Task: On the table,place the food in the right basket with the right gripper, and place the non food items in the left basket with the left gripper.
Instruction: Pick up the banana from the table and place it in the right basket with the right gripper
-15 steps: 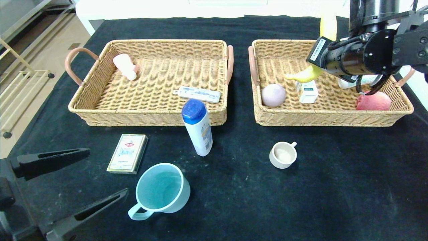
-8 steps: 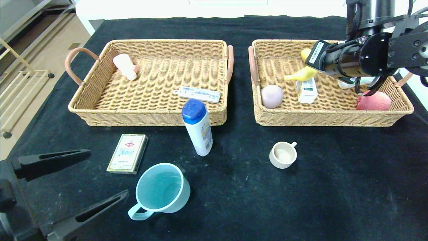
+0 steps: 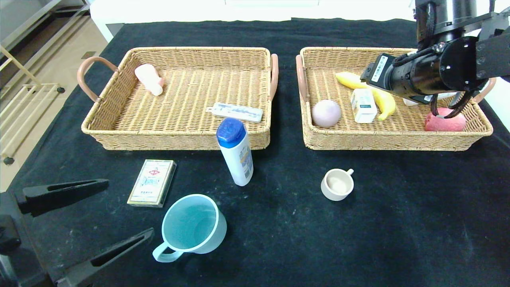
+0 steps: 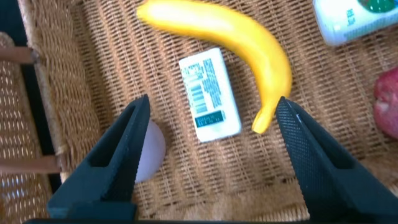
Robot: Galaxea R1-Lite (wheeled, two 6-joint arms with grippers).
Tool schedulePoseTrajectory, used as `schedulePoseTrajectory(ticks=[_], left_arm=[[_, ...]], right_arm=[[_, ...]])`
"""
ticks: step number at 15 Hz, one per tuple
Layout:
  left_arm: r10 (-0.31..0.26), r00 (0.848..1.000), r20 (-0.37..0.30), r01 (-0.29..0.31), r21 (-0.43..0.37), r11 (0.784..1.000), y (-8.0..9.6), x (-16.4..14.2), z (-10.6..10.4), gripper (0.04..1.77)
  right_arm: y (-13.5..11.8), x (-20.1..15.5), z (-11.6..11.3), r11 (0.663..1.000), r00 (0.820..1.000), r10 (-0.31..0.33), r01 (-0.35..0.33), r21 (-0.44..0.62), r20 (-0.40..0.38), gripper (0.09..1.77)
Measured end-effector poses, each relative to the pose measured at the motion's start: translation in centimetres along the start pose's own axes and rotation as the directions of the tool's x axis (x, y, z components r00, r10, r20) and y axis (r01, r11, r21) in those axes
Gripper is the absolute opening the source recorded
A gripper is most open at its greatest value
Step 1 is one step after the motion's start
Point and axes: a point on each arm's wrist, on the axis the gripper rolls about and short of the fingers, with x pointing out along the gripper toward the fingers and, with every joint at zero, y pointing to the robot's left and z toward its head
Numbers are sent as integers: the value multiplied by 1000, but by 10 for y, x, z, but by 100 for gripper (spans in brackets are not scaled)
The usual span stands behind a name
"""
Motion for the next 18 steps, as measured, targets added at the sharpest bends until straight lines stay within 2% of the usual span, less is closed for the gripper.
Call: schedulePoseTrajectory(ticks=[4, 8, 12, 15, 18], left_arm=[[-2, 1000, -7, 2, 8, 1000, -1, 0, -2, 172], [-2, 1000, -7, 2, 9, 1000, -1, 0, -2, 172], [-2, 1000, -5, 2, 10, 1000, -1, 0, -2, 172], [-2, 1000, -6, 2, 10, 1000, -1, 0, -2, 172], [-2, 1000, -6, 2, 11, 1000, -1, 0, -3, 172]], right_arm=[[-3, -27, -5, 998, 996, -16, 10, -61, -93, 158], [-3, -61, -27, 990, 974, -23, -9, -142, -226, 163], [-6, -84, -49, 976, 927, -66, -17, -215, -370, 166], [-6, -90, -62, 980, 864, -29, -75, -185, -503, 168], [-7, -88, -78, 972, 834, -60, -75, -221, -549, 169]])
